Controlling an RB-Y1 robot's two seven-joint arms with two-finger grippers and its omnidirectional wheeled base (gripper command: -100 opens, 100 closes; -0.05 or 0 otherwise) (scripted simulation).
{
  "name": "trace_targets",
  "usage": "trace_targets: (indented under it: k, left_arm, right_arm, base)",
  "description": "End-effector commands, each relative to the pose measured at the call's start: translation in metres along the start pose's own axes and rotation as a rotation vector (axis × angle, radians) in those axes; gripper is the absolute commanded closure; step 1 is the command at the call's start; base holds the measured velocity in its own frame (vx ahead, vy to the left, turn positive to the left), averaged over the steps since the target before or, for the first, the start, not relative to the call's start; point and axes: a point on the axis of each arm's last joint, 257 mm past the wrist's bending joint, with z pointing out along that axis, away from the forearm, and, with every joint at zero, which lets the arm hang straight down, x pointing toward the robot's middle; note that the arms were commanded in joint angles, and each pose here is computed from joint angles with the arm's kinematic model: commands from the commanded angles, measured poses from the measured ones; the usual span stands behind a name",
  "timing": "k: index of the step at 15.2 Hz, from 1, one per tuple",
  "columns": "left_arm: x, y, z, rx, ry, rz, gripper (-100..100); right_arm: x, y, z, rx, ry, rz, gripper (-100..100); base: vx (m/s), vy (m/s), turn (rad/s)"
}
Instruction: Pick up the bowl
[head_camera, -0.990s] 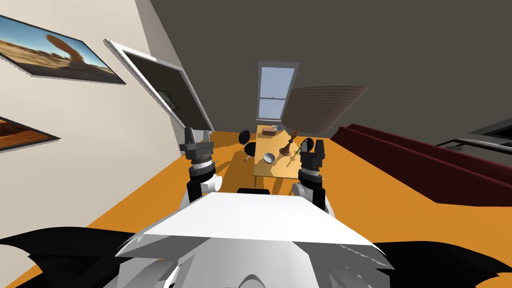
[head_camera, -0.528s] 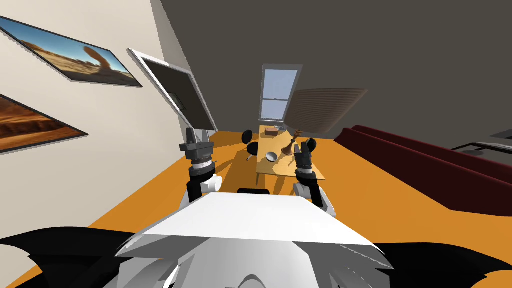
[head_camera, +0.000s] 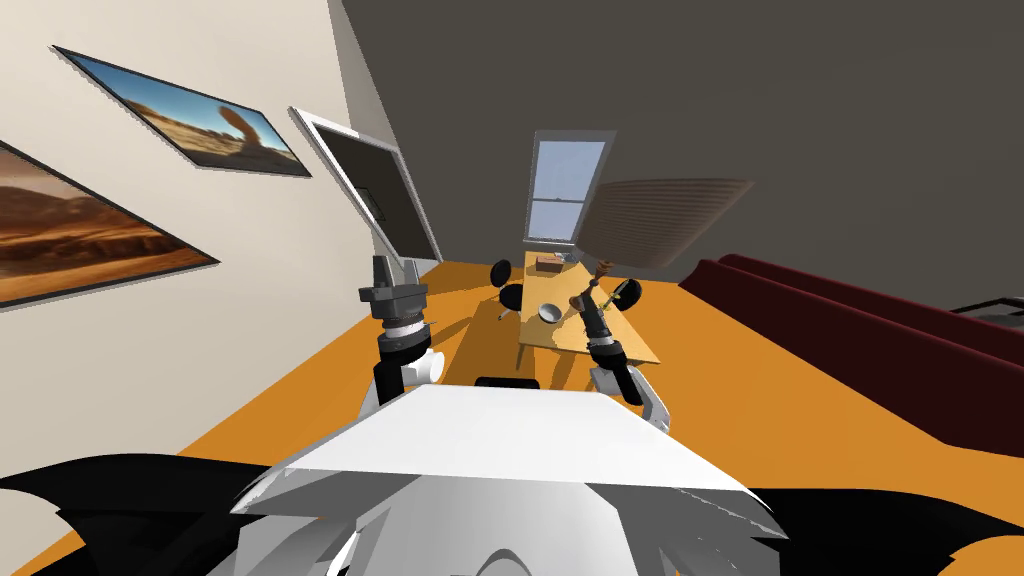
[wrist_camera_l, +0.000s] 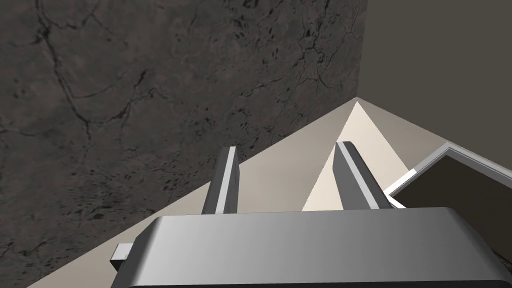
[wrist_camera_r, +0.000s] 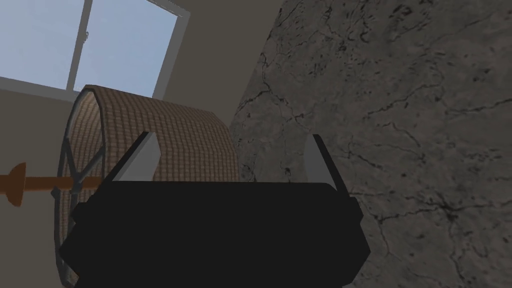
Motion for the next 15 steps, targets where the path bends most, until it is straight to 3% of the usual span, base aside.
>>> trace_targets:
  k: [1,4,9,10,12,14,15]
  left_arm:
    - [0.000,0.000,0.000,0.000,0.000,0.000,0]
    - [0.000,0.000,0.000,0.000,0.000,0.000,0]
    - [0.000,0.000,0.000,0.000,0.000,0.000,0]
    - [0.000,0.000,0.000,0.000,0.000,0.000,0]
    - [0.000,0.000,0.000,0.000,0.000,0.000,0]
    - [0.000,0.000,0.000,0.000,0.000,0.000,0]
    - [0.000,0.000,0.000,0.000,0.000,0.000,0]
  right_arm:
    - [0.011,-0.015,-0.004,0.027,0.042,-0.027,-100]
    - [0.031,-0.046,-0.014,0.070,0.158,-0.110,-100]
    - [0.042,-0.077,-0.029,0.127,0.226,-0.154,-100]
    - [0.050,-0.090,-0.035,0.141,0.285,-0.201,-100]
    - [0.056,-0.107,-0.045,0.164,0.348,-0.250,-100]
    - [0.056,-0.122,-0.054,0.199,0.355,-0.251,-100]
    - [0.061,-0.130,-0.059,0.199,0.413,-0.301,-100]
  base:
    - [-0.013,0.051,0.086]
    - [-0.019,0.072,0.133]
    - [-0.007,0.053,0.080]
    - [0.005,0.053,0.090]
    - [0.007,0.070,0.142]
    - [0.011,0.069,0.079]
    - [0.014,0.058,0.096]
